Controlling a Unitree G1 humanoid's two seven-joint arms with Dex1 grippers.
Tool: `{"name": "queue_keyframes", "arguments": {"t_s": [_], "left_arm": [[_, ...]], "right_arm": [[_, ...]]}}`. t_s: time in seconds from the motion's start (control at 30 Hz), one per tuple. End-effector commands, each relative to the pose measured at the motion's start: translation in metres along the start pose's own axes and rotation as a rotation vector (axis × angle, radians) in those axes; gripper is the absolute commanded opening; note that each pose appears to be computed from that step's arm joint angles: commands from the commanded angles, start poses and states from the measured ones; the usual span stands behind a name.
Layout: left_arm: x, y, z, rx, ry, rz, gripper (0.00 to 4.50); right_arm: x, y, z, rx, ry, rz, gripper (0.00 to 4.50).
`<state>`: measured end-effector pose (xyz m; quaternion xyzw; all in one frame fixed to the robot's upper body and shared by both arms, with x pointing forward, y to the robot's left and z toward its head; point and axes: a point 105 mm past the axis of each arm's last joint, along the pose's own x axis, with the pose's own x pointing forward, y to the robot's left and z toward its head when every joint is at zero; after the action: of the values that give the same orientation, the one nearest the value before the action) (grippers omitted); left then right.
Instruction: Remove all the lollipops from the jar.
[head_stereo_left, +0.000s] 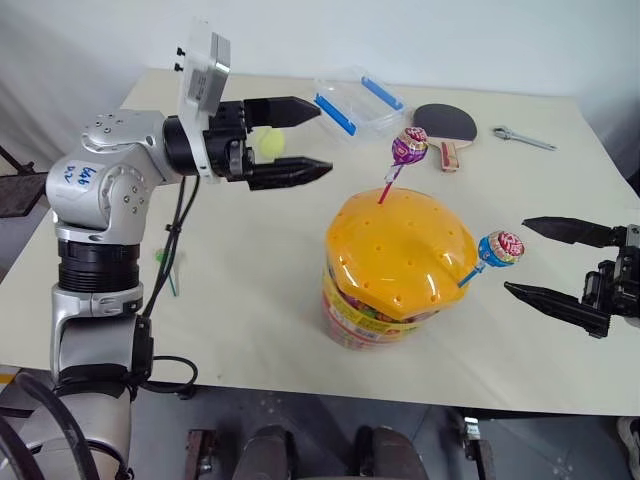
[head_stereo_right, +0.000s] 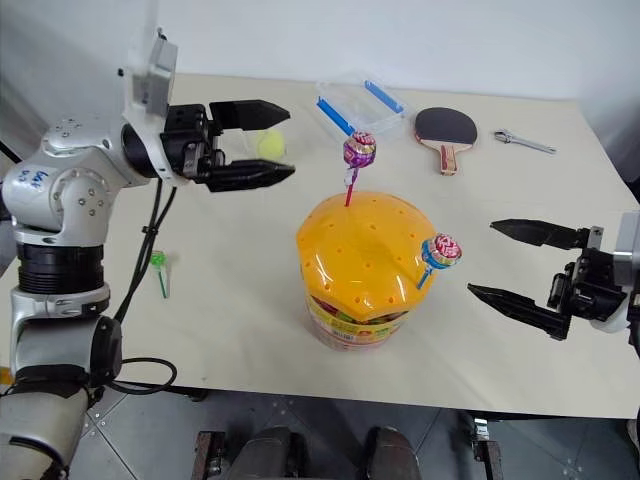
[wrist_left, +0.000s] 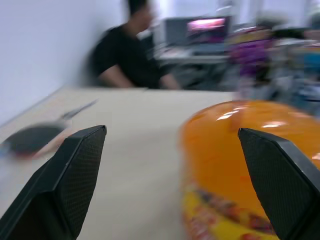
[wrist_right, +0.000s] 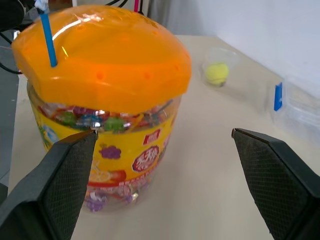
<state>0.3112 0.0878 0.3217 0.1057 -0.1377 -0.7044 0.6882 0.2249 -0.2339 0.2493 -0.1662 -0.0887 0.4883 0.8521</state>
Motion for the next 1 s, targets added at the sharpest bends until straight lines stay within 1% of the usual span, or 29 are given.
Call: {"name": "queue_keyframes", "arguments": {"t_s": [0.03, 0.27, 0.37, 0.5, 0.53, 0.57, 0.73, 0.87, 0.9, 1.0], "left_arm": [[0.006, -0.01, 0.008, 0.059, -0.047, -0.154, 4.47], [0.041, -0.009, 0.002, 0.081, -0.062, -0.322, 4.47], [0.054, -0.005, 0.004, 0.089, -0.07, -0.336, 4.47], [0.067, -0.001, 0.0, 0.111, -0.045, -0.321, 4.47], [0.069, 0.0, 0.0, 0.109, -0.046, -0.317, 4.09], [0.072, 0.001, -0.002, 0.1, -0.041, -0.317, 3.9], [0.078, 0.0, -0.001, 0.092, -0.033, -0.328, 2.41], [0.083, 0.001, 0.013, 0.107, -0.064, -0.313, 1.2], [0.084, 0.001, 0.018, 0.116, -0.078, -0.307, 0.84], [0.086, 0.002, 0.034, 0.138, -0.115, -0.288, 0.03]], "right_arm": [[-0.003, 0.003, 0.013, -0.069, -0.025, -0.02, 4.5], [-0.008, 0.008, 0.018, -0.072, -0.044, -0.037, 4.5], [-0.01, 0.009, 0.02, -0.073, -0.045, -0.046, 4.5], [-0.01, 0.008, 0.019, -0.075, -0.039, -0.064, 4.5], [-0.009, 0.009, 0.019, -0.074, -0.04, -0.065, 4.5], [-0.009, 0.009, 0.019, -0.074, -0.04, -0.068, 4.5], [-0.008, 0.01, 0.019, -0.077, -0.042, -0.079, 4.5], [-0.007, 0.009, 0.02, -0.08, -0.041, -0.085, 4.5], [-0.006, 0.008, 0.02, -0.08, -0.041, -0.085, 4.5], [-0.005, 0.007, 0.021, -0.083, -0.042, -0.084, 4.5]]}}
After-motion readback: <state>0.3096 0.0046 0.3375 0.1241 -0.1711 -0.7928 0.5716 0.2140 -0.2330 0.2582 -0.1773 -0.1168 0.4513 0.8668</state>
